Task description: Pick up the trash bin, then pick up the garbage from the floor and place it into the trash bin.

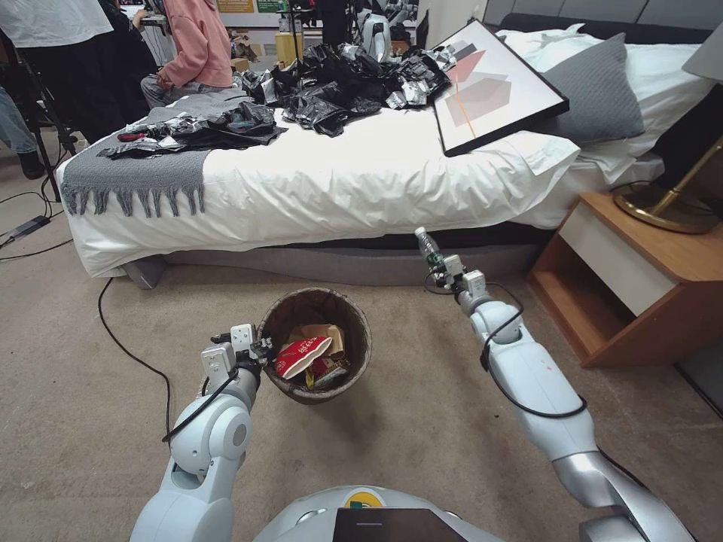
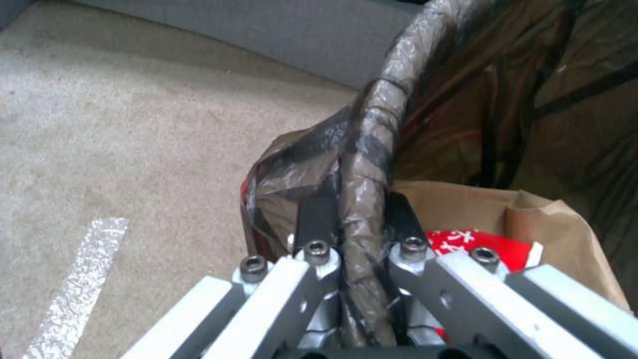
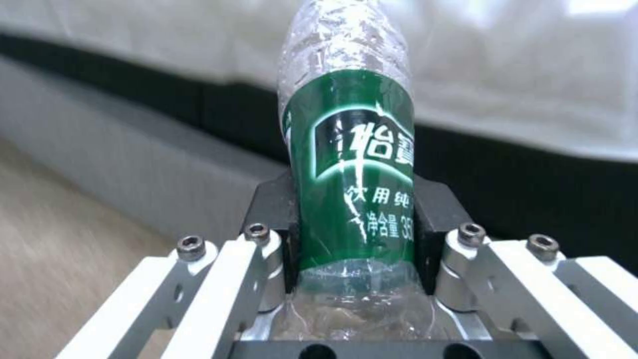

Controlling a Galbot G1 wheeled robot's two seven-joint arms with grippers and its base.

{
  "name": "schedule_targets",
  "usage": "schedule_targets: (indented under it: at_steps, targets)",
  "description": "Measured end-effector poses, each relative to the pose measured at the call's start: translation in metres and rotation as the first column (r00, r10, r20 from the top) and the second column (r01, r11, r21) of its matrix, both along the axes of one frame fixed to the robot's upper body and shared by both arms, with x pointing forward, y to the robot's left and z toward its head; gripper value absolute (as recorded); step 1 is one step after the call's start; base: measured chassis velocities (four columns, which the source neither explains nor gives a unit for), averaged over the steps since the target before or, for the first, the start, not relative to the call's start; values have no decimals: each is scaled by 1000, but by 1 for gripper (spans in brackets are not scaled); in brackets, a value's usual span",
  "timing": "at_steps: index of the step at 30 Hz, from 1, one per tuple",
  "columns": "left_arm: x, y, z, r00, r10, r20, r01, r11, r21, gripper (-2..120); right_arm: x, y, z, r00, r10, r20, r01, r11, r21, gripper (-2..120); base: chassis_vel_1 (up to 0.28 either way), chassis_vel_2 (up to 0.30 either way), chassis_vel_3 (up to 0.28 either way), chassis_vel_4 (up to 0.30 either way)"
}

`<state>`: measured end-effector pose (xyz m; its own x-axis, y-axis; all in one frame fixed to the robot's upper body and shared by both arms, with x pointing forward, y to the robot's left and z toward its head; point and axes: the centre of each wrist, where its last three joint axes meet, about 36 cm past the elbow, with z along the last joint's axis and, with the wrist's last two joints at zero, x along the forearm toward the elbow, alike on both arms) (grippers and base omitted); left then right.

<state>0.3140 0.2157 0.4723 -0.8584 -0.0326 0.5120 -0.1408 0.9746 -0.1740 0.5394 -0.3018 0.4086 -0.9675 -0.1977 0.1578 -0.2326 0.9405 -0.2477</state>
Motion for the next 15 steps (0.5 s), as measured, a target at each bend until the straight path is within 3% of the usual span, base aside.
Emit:
schedule_targets:
  at_steps: [4,6,7,10,11,13,14,15]
  targets:
    - [-1,0,1,1000,-1,2,1,1000,1,2,-9,2,14,996,44,76,-47,998,42,28,0,0,0,0]
    - [-1,0,2,1000,-3,5,3,1000,2,2,-27,11,38,953,202,228,-229,969,98,28,0,0,0,0]
    - [-1,0,2,1000,-3,5,3,1000,2,2,-27,11,38,953,202,228,-229,969,98,28,0,0,0,0]
    - [-2,0,2,1000,-4,4,4,1000,2,2,-41,18,56,864,365,347,-421,902,99,28,0,0,0,0]
    - [-2,0,2,1000,-4,4,4,1000,2,2,-41,18,56,864,365,347,-421,902,99,28,0,0,0,0]
    - [-2,0,2,1000,-4,4,4,1000,2,2,-46,21,62,838,402,369,-465,880,97,28,0,0,0,0]
    - [-2,-1,2,1000,-5,3,5,1000,2,2,-53,26,69,803,450,390,-521,848,94,28,0,0,0,0]
    - [-2,-1,2,1000,-5,3,5,1000,2,2,-53,26,69,803,450,390,-521,848,94,28,0,0,0,0]
